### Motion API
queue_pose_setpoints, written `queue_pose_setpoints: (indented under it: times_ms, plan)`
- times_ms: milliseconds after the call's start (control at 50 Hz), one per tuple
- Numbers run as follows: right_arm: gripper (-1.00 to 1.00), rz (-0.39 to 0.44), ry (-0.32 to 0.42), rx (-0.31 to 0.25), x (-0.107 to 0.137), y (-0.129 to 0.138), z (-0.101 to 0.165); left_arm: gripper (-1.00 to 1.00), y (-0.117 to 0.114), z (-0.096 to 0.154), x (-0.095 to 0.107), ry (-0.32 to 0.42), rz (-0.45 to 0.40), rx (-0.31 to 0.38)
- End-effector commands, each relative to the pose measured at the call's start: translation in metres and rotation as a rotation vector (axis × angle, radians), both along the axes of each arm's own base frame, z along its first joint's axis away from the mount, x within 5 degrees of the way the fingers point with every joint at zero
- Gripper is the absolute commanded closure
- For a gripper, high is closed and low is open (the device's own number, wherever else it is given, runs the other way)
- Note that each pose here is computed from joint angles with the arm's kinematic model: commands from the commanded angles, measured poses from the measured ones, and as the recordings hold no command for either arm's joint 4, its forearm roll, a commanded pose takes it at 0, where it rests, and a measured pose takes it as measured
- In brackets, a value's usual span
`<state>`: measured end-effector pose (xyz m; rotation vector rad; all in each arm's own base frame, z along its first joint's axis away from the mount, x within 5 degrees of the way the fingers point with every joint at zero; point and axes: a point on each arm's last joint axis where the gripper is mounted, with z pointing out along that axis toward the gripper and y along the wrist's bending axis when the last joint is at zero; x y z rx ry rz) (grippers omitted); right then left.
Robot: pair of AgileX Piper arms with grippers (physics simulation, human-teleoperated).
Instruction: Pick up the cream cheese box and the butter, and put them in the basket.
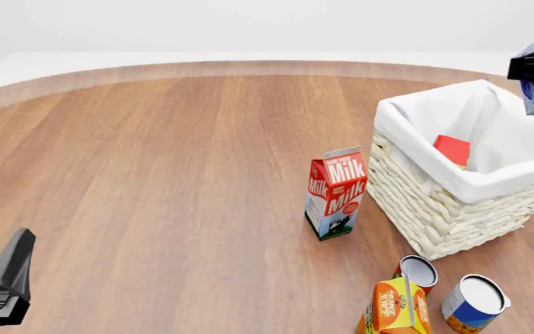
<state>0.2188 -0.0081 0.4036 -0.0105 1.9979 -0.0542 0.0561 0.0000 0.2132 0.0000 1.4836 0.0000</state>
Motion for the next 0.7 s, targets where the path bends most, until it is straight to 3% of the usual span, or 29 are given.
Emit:
queue_pose_setpoints:
  times_ms: [20, 700]
  plan:
    - [1.0, -0.029, -0.013, 0.014, 0.005, -0.005, 0.001, -1.0, 0.0, 0.0, 0.0, 0.0, 0.0, 0.0]
    - [1.0, -0.091, 0.006, 0.025, 0.023, -0.02, -0.019, -1.0, 0.0, 0.0, 0.0, 0.0, 0.0, 0.0]
